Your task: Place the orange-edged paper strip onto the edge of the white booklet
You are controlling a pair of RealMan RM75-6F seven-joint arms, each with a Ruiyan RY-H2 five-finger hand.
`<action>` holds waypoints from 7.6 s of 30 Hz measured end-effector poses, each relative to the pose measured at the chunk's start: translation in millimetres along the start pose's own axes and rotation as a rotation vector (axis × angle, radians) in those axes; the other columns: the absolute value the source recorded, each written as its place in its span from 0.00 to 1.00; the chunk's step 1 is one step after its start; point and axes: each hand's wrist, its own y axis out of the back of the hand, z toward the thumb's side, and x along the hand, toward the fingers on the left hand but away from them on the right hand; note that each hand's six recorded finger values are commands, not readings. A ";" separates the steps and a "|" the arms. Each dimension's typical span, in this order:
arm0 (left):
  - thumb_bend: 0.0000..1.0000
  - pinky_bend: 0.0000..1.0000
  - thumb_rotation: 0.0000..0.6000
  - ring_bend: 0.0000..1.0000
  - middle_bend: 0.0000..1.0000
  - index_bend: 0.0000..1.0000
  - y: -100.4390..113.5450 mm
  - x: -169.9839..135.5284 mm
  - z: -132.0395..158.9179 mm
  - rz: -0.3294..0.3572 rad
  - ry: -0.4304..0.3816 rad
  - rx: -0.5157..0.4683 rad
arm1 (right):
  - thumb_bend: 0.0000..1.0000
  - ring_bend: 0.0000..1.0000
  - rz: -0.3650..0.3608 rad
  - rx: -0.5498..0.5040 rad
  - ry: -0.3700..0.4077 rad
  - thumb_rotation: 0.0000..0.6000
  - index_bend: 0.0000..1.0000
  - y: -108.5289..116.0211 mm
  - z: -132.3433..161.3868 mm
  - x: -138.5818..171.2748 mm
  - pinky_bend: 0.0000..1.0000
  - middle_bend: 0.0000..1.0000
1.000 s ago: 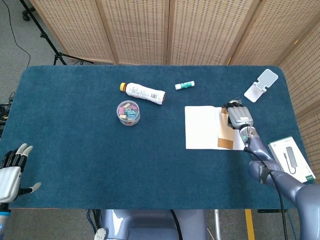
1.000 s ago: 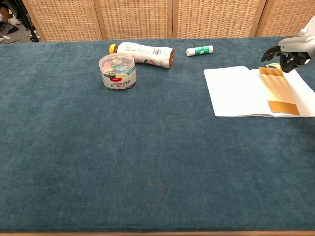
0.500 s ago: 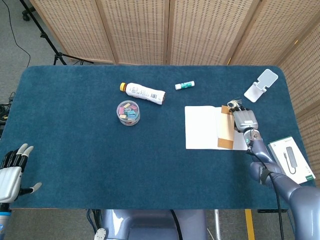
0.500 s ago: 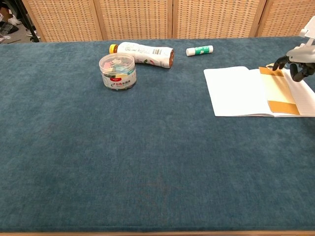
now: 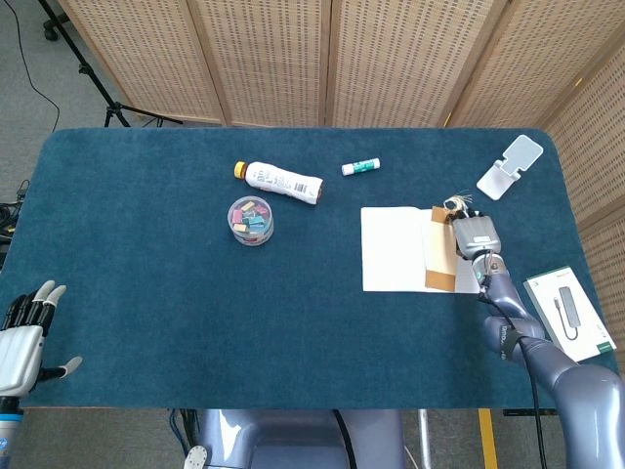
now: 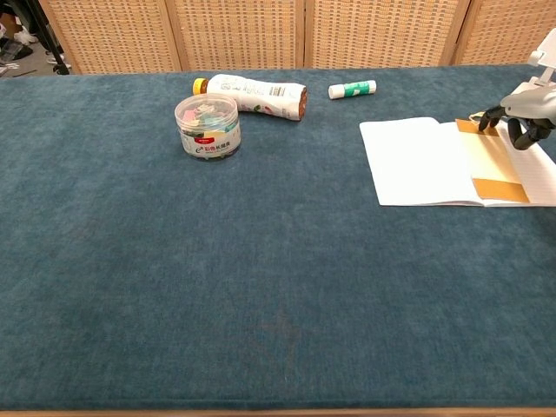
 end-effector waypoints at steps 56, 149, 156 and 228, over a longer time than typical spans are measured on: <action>0.00 0.00 1.00 0.00 0.00 0.00 -0.7 0.4 0.1 -0.004 0.002 -0.001 | 1.00 0.10 -0.067 0.086 0.094 1.00 0.15 3.3 26.8 0.5 0.17 0.15; 0.00 0.00 1.00 0.00 0.00 0.00 0.4 -7.3 2.1 -0.015 -0.028 -0.016 | 1.00 0.10 -0.003 -0.053 0.253 1.00 0.15 -54.4 14.7 106.8 0.17 0.15; 0.00 0.00 1.00 0.00 0.00 0.00 0.7 -7.3 1.8 -0.015 -0.028 -0.016 | 1.00 0.10 -0.004 -0.053 0.250 1.00 0.15 -54.4 14.1 106.0 0.17 0.15; 0.00 0.00 1.00 0.00 0.00 0.00 25.9 -24.1 -7.8 0.120 -0.040 -0.035 | 0.00 0.00 -0.581 -0.337 0.201 1.00 0.00 -5.9 -65.2 264.4 0.00 0.00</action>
